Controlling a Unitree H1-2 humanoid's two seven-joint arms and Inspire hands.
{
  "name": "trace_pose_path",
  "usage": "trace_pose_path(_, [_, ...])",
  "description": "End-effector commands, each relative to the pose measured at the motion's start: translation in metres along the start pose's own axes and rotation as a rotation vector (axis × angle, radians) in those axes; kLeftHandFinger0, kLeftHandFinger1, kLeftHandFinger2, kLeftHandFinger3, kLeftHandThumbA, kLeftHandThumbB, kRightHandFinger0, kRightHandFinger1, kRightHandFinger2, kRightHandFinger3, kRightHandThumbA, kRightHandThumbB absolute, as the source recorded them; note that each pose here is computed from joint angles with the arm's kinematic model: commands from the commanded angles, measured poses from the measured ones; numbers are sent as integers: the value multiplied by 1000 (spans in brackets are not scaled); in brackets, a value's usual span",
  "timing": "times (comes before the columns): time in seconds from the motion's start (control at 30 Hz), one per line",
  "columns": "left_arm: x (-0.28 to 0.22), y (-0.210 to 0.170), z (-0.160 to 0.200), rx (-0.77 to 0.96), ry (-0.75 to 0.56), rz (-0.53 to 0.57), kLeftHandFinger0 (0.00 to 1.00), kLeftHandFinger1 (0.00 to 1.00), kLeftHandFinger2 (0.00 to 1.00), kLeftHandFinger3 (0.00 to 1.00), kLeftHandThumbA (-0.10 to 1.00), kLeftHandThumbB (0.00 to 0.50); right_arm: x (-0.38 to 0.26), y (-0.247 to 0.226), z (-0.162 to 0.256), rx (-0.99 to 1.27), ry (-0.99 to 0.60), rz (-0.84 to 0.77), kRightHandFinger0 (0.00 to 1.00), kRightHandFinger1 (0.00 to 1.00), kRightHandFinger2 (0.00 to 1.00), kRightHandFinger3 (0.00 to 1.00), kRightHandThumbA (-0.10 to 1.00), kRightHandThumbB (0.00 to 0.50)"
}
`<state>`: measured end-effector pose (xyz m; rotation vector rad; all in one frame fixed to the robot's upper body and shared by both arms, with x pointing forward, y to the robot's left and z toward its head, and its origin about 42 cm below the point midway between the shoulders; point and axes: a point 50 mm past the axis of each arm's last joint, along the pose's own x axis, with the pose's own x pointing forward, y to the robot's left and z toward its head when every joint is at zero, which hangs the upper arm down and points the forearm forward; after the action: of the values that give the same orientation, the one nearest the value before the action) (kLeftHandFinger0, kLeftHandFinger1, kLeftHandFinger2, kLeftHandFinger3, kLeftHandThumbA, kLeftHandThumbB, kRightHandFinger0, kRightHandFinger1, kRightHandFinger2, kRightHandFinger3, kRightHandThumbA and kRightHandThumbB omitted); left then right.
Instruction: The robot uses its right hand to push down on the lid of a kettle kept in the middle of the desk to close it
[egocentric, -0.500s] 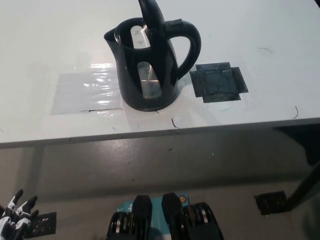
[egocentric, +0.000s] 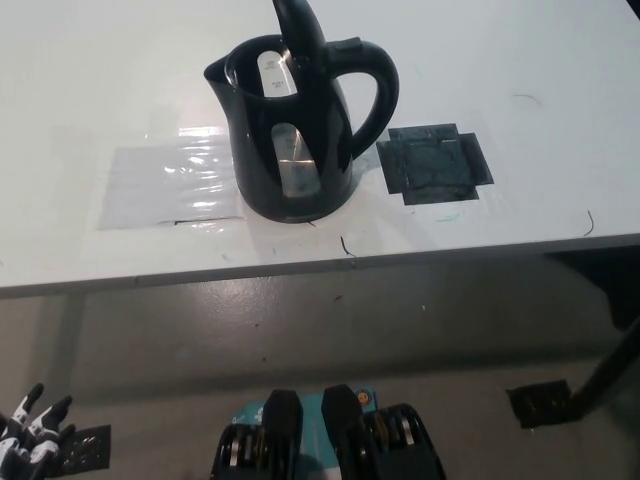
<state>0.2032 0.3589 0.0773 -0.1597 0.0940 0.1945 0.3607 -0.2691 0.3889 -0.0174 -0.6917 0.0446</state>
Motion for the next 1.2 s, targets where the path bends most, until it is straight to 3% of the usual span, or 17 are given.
trace_pose_path(0.0, [-11,10,16,14,-50,-17,1000,1000,870,1000,337,200,75,46,35,10,-16,14,1000,1000,1000,1000,328,77])
trace_pose_path(0.13, [-17,9,9,14,-31,-22,1000,1000,864,1000,342,200,105,92,19,71,57,45,1000,1000,1000,1000,300,16])
trace_pose_path(0.3, [-19,7,8,4,-23,-25,1000,1000,864,1000,333,192,136,146,-17,154,194,50,1000,1000,1000,1000,227,50])
trace_pose_path(0.43, [-19,6,6,1,-24,-34,1000,1000,863,1000,335,184,151,183,-39,179,240,61,1000,1000,1000,1000,219,48])
trace_pose_path(0.5, [-20,3,3,-14,-21,-46,1000,1000,869,1000,342,199,159,212,-55,194,286,75,1000,1000,1000,1000,229,75])
trace_pose_path(0.73, [-23,1,1,-18,-11,-39,1000,1000,858,1000,323,212,168,274,-70,121,340,137,1000,1000,1000,1000,315,53])
trace_pose_path(0.9, [-32,-8,-10,-20,11,-63,1000,1000,855,1000,327,189,171,285,-74,59,367,165,1000,1000,1000,1000,379,79])
trace_pose_path(1.0, [-33,-8,-10,-15,20,-67,1000,1000,847,1000,325,204,175,285,-74,44,370,158,1000,1000,1000,976,396,81])
trace_pose_path(1.03, [-35,-8,-10,-8,21,-67,1000,1000,849,1000,332,203,179,284,-72,37,370,152,1000,1000,1000,917,401,74])
trace_pose_path(1.17, [-37,-7,-12,-2,27,-69,1000,1000,859,1000,340,189,190,283,-64,31,373,141,1000,1000,1000,855,411,67])
